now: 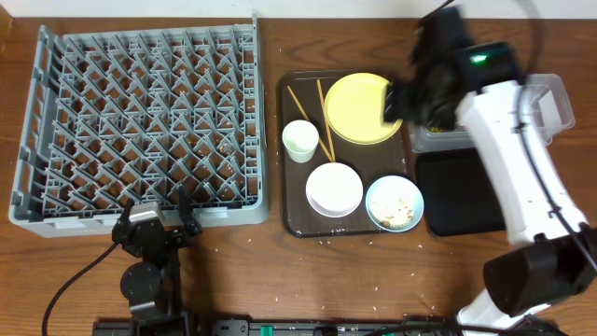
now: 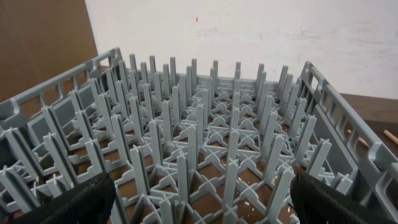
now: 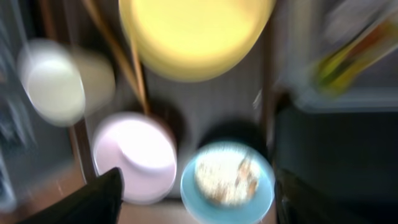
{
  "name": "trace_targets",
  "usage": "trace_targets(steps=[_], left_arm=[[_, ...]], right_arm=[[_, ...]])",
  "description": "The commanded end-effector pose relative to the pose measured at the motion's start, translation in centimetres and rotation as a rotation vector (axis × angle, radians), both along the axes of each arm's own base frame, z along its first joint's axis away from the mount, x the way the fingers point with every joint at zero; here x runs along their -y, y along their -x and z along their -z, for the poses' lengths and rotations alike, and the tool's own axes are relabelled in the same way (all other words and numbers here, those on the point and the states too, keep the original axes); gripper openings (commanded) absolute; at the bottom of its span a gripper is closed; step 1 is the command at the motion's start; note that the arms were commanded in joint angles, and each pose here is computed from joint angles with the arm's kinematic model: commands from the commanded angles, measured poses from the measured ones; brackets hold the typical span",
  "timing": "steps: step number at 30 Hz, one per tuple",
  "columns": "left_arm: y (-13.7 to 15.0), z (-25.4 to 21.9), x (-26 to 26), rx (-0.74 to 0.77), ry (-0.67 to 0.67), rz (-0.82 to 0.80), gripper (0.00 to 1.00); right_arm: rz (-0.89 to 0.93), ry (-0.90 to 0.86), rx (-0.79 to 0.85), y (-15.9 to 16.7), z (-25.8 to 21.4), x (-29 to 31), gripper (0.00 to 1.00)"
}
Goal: Sort waste into correct bins and load items into the dishwasher
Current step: 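Grasp the blue bowl with food scraps using the right gripper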
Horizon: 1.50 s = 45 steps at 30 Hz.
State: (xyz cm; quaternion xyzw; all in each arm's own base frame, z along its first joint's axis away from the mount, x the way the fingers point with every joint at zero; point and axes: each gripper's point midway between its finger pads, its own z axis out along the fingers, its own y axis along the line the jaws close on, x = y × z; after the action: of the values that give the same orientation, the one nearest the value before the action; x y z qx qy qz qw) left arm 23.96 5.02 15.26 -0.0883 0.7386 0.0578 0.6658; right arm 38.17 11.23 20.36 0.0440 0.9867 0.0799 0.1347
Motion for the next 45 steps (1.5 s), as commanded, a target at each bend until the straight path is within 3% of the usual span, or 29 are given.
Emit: trace_targets(steps=[1,3,7,11,14,18,19,20,27,28,31,39,45], left_arm=[[0.1,1.5,0.1,-0.047,-0.007,0.007,0.91],[0.1,1.5,0.1,-0.047,-0.007,0.007,0.91],[0.1,1.5,0.1,-0.047,-0.007,0.007,0.91],[0.1,1.5,0.1,-0.047,-0.007,0.007,0.91],[0.1,1.5,0.1,-0.047,-0.007,0.007,0.91],[0.1,1.5,0.1,-0.047,-0.007,0.007,0.91],[0.1,1.5,0.1,-0.047,-0.007,0.007,0.91],[0.1,1.5,0.1,-0.047,-0.007,0.007,0.91],[0.1,1.5,0.1,-0.047,-0.007,0.007,0.91],[0.1,1.5,0.1,-0.047,-0.007,0.007,0.91],[0.1,1.5,0.1,-0.047,-0.007,0.007,0.91],[0.1,1.5,0.1,-0.047,-0.007,0.007,0.91],[0.1,1.5,0.1,-0.047,-0.007,0.007,0.91]], right_arm=[[-0.276,0.070,-0.242,7.0,6.1,-4.8,0.65],[-0.340,0.112,-0.299,9.2,8.1,-5.3,0.65],[-0.467,0.208,-0.399,13.2,11.8,-5.1,0.53],[-0.515,0.273,-0.423,14.7,14.2,-4.3,0.52],[-0.539,0.276,-0.415,15.1,15.8,-4.3,0.50],[-0.570,0.271,-0.371,14.8,17.6,-4.5,0.39],[-0.572,0.265,-0.344,14.3,18.0,-4.8,0.30],[-0.572,0.261,-0.331,14.1,18.0,-5.0,0.28],[-0.569,0.277,-0.276,13.2,19.1,-4.9,0.23],[-0.569,0.285,-0.279,13.3,19.4,-4.7,0.15],[-0.570,0.289,-0.292,13.8,19.9,-4.3,0.01],[-0.562,0.272,-0.257,13.2,18.0,-4.8,0.01],[-0.523,0.177,-0.092,10.7,10.9,-6.1,0.01]])
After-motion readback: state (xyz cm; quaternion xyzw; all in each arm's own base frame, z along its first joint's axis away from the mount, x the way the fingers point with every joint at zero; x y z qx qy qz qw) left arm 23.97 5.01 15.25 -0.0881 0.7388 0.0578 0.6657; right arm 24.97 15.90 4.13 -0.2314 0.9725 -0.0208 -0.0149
